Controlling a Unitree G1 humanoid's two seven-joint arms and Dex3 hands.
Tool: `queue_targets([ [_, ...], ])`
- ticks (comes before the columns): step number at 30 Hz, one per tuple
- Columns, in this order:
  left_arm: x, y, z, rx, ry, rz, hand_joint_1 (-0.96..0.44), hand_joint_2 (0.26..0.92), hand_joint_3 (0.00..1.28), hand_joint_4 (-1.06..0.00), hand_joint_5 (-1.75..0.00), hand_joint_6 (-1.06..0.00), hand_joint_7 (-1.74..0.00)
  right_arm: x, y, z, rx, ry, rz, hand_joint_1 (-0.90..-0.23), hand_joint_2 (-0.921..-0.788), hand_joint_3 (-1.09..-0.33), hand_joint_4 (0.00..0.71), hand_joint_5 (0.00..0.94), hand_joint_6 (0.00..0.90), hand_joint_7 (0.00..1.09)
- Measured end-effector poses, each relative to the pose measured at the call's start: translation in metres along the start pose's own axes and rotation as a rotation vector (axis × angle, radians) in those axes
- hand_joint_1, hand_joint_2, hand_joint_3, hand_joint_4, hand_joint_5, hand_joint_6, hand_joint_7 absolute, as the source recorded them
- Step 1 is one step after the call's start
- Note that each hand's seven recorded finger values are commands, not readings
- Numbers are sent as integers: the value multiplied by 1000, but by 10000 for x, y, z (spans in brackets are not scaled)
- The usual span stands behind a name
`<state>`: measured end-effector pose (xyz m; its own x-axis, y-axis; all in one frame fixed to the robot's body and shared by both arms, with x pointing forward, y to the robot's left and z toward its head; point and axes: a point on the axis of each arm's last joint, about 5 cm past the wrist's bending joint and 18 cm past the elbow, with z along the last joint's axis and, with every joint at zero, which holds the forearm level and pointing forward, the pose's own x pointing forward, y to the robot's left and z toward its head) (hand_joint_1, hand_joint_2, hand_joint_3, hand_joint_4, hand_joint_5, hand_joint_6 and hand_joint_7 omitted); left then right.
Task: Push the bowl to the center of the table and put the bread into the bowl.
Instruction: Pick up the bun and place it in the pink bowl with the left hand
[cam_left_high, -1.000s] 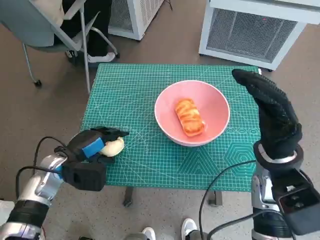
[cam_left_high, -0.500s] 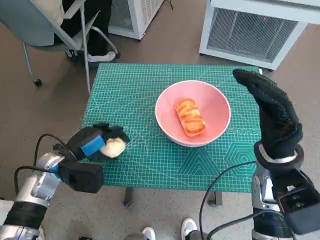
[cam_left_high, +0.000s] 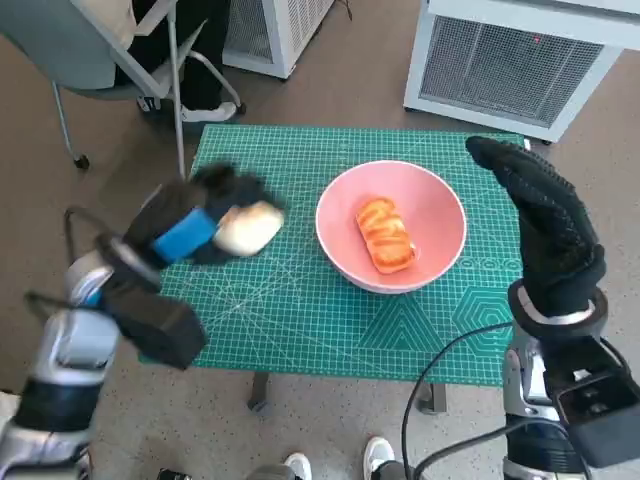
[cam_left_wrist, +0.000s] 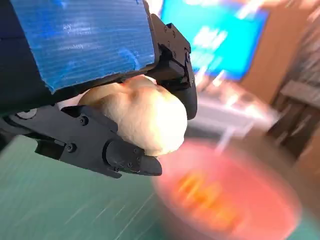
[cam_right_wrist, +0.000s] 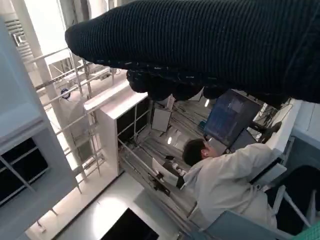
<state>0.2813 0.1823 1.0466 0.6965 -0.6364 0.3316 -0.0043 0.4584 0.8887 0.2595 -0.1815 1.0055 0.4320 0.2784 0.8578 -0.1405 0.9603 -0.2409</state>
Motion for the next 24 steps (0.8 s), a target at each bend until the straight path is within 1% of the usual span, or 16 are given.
queue_targets([
  [5, 332, -56, 136, -4, -103, 34, 2, 920, 86, -633, -1174, -635, -1213, 5, 2, -9, -2, -1, 1, -597, -921, -775, 277, 0, -1, 640],
  [9, 553, -143, 203, -25, -154, 7, 2, 920, 84, -642, -1155, -631, -1225, 13, 1, -9, -5, -7, 2, -597, -921, -775, 277, 0, -1, 640],
  [15, 811, -318, 240, -56, -158, -86, 1, 921, 133, -586, -1194, -578, -1302, 17, -1, -5, -9, -11, 3, -596, -921, -780, 278, 0, -1, 641],
  [20, 950, -480, 237, -60, -135, -185, 1, 921, 166, -548, -1250, -539, -1325, 17, -3, -1, -16, -16, 4, -594, -921, -788, 278, 1, -1, 642],
  [21, 962, -501, 234, -60, -132, -200, 0, 921, 193, -527, -1297, -500, -1336, 17, -2, 0, -18, -16, 5, -593, -921, -789, 278, 1, -1, 641],
  [22, 977, -528, 225, -62, -125, -221, 0, 921, 203, -519, -1315, -486, -1340, 17, -2, 0, -19, -15, 6, -592, -921, -790, 278, 1, -1, 641],
  [23, 991, -553, 218, -61, -117, -242, -67, 921, 242, -459, -1217, -449, -1389, 17, -2, 1, -22, -15, 8, -591, -921, -790, 279, 1, -1, 640],
  [24, 1004, -573, 214, -60, -110, -264, -165, 921, 293, -419, -981, -404, -1462, 17, -4, 4, -25, -15, 9, -590, -921, -791, 279, 1, -1, 638],
])
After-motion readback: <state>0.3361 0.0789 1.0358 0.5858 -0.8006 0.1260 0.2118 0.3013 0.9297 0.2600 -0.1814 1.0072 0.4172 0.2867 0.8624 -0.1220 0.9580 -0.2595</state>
